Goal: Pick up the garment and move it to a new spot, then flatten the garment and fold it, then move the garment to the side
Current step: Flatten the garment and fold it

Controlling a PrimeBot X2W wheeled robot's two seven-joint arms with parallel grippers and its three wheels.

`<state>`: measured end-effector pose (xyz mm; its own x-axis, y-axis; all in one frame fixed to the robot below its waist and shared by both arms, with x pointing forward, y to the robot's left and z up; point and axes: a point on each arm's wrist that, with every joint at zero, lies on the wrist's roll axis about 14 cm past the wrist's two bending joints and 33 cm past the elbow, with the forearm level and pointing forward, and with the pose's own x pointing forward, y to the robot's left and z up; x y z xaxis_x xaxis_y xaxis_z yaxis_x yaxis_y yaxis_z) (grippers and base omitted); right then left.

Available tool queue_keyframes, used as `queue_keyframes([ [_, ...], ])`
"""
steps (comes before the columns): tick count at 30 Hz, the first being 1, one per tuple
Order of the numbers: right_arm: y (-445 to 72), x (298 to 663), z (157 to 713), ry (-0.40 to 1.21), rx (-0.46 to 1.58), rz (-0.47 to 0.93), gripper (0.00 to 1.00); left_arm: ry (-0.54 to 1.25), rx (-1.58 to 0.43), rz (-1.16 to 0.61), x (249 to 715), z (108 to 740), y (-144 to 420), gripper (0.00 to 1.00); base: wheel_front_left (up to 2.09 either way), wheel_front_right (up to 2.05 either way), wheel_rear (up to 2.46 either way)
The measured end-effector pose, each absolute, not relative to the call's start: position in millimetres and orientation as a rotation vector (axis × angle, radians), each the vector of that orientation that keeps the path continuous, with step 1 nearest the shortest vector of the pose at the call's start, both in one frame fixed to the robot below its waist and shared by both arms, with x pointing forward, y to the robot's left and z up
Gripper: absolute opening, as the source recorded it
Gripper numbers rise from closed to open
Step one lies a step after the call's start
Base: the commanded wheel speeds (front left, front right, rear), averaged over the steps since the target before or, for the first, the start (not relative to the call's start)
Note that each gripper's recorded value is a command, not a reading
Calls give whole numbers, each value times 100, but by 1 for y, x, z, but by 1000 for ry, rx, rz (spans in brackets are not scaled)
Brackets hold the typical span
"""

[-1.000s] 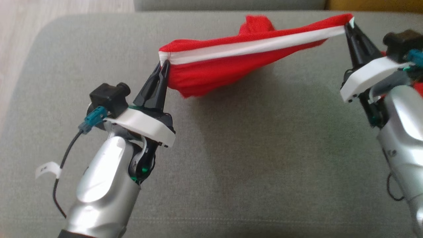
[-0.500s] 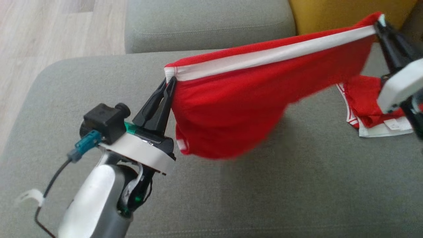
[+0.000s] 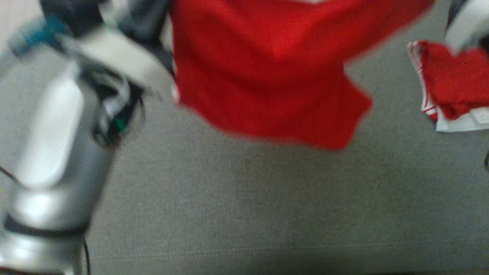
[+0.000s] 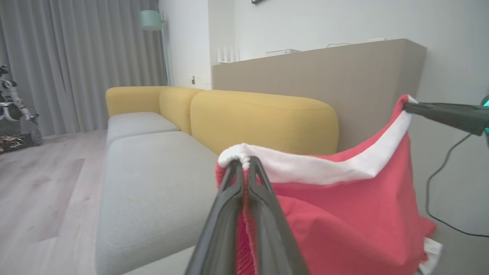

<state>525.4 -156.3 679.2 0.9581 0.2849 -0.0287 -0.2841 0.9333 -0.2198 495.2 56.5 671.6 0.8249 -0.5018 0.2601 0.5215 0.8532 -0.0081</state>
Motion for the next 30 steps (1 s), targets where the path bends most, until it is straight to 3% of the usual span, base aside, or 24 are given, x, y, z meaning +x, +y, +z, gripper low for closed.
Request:
queue_keyframes([
  [7, -150, 621, 706, -198, -183, 243, 0, -345, -14, -453, 591, 685, 83, 0, 0, 0, 0],
  [13, -135, 658, 691, -280, -102, 239, 0, -443, 15, -393, 625, 690, 103, 0, 0, 0, 0],
  [21, -123, 674, 576, -74, -48, 251, 0, -257, 45, -407, 639, 606, 102, 0, 0, 0, 0],
  [30, -116, 622, 435, 315, -114, 303, 0, 100, -20, -449, 575, 465, 95, 0, 0, 0, 0],
])
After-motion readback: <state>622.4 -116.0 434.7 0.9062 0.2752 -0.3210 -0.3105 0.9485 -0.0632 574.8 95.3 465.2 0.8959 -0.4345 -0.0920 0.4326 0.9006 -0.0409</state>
